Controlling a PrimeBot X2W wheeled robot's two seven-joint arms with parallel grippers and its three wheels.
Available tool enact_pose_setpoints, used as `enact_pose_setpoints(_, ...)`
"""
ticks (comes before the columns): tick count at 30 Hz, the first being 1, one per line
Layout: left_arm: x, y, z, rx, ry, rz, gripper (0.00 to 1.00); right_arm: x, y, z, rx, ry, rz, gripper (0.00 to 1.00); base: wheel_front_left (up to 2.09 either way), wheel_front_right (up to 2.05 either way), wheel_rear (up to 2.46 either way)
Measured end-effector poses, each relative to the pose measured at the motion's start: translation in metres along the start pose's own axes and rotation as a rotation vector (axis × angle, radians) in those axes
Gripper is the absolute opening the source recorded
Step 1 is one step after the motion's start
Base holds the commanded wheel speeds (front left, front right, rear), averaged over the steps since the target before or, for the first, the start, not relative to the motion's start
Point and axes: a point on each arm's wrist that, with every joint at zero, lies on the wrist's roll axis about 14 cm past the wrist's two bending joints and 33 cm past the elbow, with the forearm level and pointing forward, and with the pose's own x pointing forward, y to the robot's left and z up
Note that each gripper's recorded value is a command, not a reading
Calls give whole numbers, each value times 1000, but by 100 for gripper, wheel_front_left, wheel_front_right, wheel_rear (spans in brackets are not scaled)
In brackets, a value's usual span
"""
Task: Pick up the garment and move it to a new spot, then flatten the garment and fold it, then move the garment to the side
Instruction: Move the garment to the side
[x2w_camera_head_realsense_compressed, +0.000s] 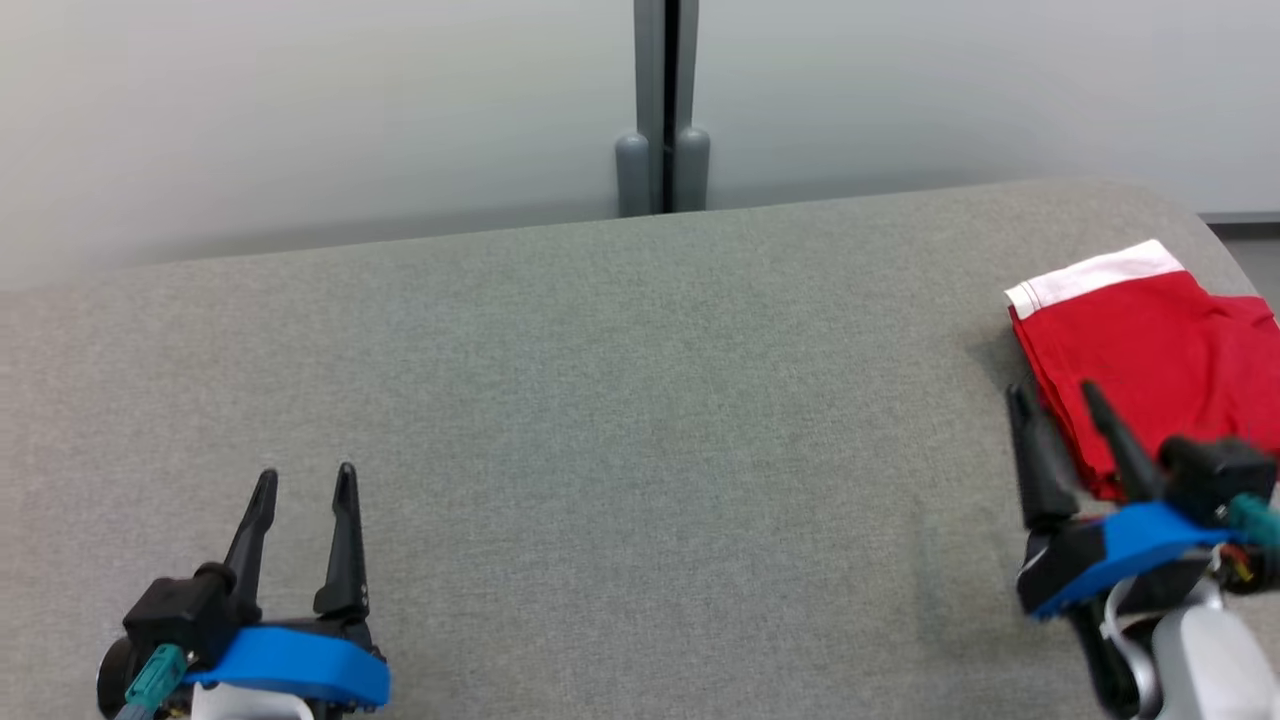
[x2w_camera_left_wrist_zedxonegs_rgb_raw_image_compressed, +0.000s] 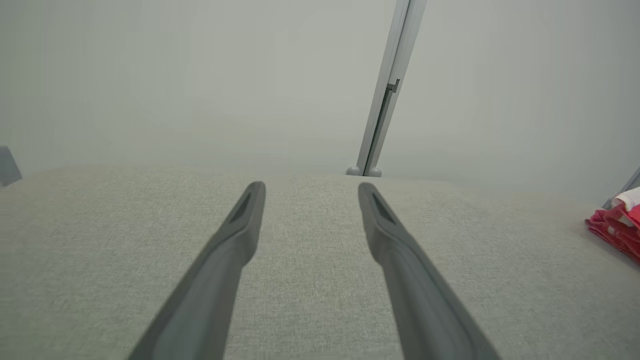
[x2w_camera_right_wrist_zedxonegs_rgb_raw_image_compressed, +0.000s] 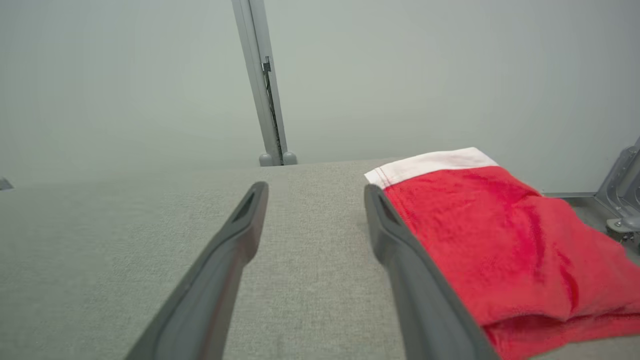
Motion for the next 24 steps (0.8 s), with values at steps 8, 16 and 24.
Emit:
enact_pose_setpoints(8, -28, 21, -8, -33, 16, 89, 100, -23, 43, -14, -7, 22, 89, 100, 0, 0, 0)
enact_pose_setpoints(16, -36, 23, -14, -48, 28, 107, 100, -27, 55, -19, 9, 40, 108, 100, 0, 0, 0)
enact_pose_setpoints(24, -37, 25, -14, -53, 26, 113, 100, -30, 52, -19, 19, 37, 92, 100, 0, 0, 0)
